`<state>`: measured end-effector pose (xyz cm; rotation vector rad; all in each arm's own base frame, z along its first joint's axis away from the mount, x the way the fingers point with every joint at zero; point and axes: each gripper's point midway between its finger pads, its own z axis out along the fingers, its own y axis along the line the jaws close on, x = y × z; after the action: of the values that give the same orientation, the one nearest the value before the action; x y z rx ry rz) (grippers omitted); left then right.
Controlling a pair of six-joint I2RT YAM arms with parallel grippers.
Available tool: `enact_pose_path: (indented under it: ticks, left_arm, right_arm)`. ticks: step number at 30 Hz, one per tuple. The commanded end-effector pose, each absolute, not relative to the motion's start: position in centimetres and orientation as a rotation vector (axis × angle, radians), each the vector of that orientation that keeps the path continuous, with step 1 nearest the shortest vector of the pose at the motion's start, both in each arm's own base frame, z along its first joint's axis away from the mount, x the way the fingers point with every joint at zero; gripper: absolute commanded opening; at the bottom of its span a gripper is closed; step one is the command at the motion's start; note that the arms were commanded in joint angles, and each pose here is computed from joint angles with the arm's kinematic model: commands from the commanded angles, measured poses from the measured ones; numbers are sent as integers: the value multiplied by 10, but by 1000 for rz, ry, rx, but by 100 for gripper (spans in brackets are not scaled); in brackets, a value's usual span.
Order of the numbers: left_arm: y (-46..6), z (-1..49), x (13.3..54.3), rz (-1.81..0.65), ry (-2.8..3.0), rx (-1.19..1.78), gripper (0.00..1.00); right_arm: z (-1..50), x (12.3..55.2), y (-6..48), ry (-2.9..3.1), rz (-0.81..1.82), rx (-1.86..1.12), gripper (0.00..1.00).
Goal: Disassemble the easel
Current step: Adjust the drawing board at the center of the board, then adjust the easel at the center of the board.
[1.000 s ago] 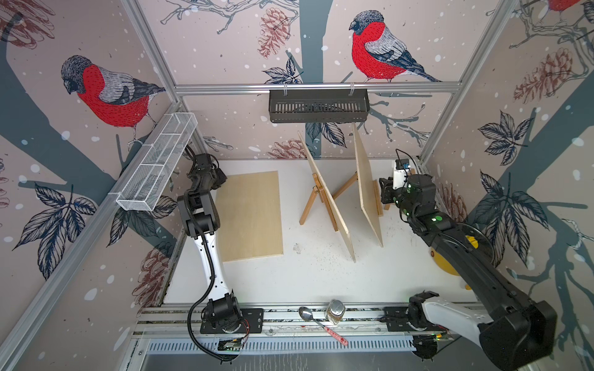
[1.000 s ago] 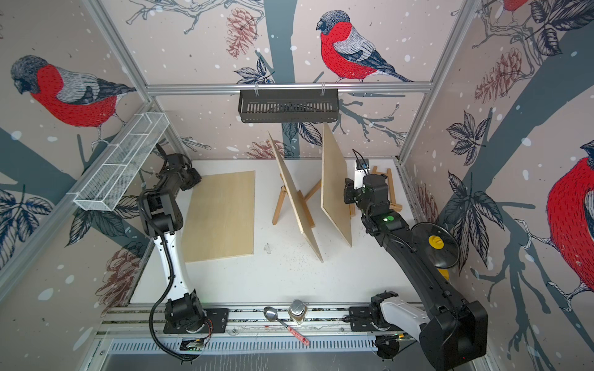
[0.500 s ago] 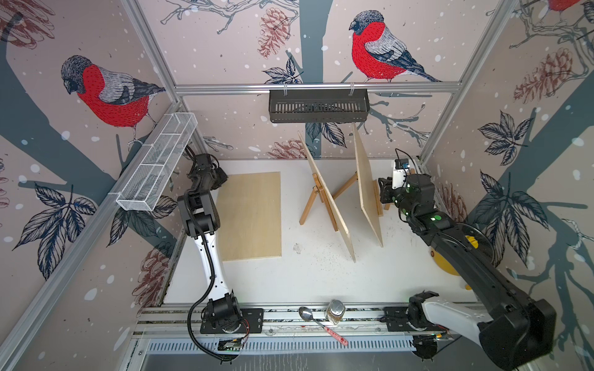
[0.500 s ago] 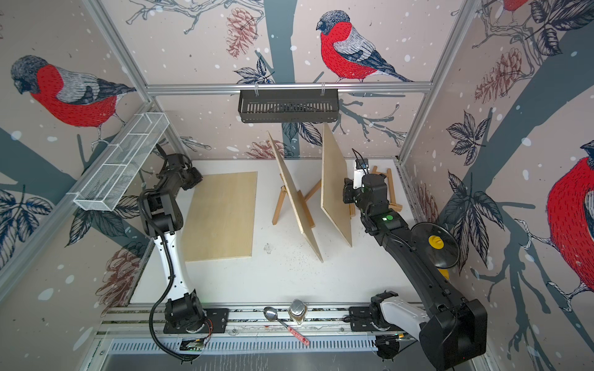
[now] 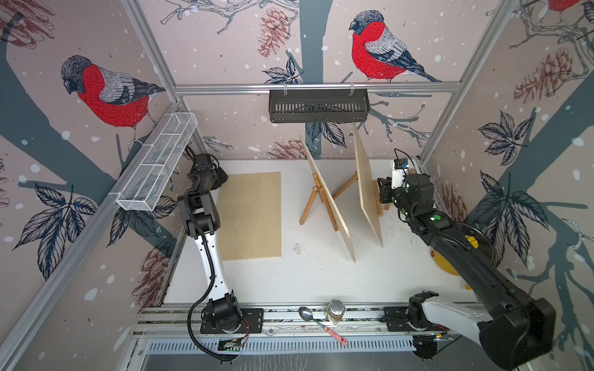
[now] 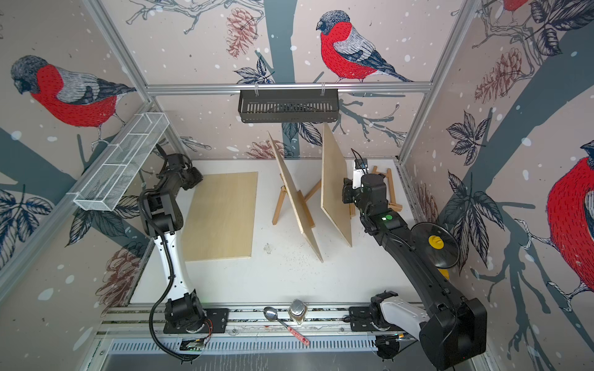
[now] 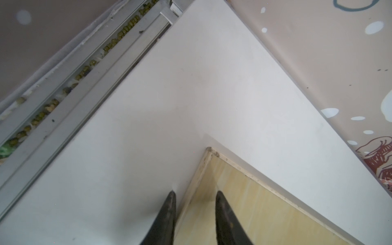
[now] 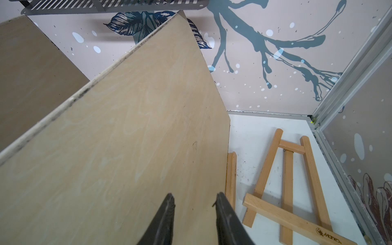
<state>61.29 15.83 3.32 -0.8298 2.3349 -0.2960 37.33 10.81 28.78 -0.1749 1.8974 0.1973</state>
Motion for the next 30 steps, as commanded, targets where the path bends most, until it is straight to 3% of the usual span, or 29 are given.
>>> enact_pose_path:
  ticks: [1,6,12,18,26,30]
  left_arm:
    - [152,39,605,-335,2359,-847,33]
    - [148,96,605,-322,2259,-787,34]
    - [118,187,590,-280,2145,-669,32]
    - [31,274,545,-317,2072,-446,33]
    - [-128,363,451,-521,2036,-76,34]
    - [-174,391,414,-673,1941,-18,43]
  right_arm:
    - [296,374,107,1872,197,-157,37]
    - [299,374,105,1868,190,-150,45]
    - [306,371,100,1853,166,-139,46]
    - [315,362,98,1845,169,-144,46]
    - [328,344,117,1845,309,-214,47]
    - [339,329,122,1809,372,-230,47]
